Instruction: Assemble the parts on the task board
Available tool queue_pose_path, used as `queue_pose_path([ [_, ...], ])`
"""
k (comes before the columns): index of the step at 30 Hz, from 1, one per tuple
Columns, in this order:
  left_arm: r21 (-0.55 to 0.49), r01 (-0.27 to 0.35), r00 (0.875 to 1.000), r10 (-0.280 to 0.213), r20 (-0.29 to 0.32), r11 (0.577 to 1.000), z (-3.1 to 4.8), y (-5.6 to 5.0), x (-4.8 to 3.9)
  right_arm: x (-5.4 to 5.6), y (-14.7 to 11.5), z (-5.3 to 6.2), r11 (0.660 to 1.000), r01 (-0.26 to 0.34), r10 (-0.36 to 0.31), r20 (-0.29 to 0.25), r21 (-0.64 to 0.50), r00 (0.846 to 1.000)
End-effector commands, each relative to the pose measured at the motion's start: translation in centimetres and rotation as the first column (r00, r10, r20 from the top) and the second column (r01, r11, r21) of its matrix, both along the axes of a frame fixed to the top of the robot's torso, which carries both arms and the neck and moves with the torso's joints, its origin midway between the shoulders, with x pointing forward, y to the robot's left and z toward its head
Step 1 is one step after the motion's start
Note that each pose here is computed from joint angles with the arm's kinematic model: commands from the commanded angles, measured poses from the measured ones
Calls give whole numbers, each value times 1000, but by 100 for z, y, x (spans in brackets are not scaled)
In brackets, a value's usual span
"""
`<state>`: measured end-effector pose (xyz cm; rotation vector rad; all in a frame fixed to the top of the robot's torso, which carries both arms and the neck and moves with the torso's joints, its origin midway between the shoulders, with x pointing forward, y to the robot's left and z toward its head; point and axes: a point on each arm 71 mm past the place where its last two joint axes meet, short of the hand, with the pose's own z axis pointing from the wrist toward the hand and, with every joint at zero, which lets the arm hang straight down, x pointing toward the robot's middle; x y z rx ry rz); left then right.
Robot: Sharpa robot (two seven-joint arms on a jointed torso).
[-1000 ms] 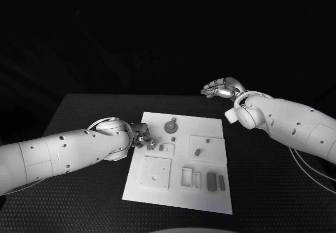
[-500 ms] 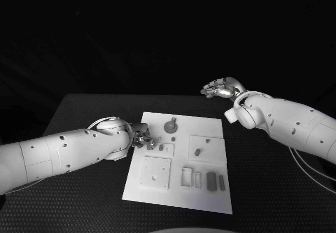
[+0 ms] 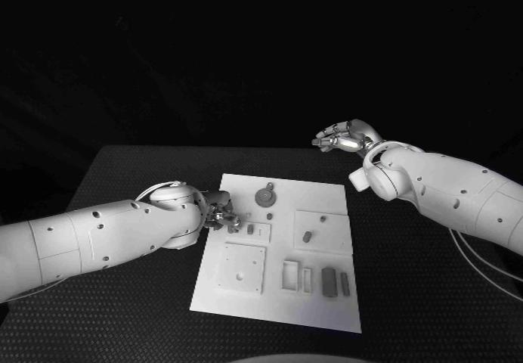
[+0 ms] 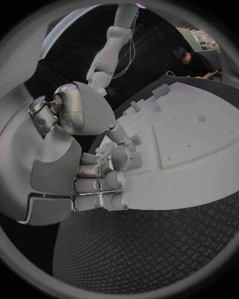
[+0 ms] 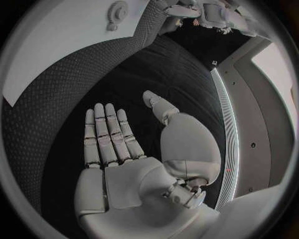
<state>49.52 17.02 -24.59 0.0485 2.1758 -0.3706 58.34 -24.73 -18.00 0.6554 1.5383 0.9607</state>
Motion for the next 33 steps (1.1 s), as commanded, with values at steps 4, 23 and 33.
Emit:
queue_pose_path([
  [4, 46, 6, 1000, -4, -30, 999, -69, 38, -25, -5, 20, -6, 1000, -18, 18, -1, 4, 1000],
  [23, 65, 1, 999, 2, -40, 998, -78, 75, -20, -5, 21, -10, 1000, -19, 19, -2, 4, 1000],
  [33, 52, -1, 999, 4, -41, 999, -76, 59, -20, -6, 19, -10, 1000, -19, 19, -2, 4, 1000],
])
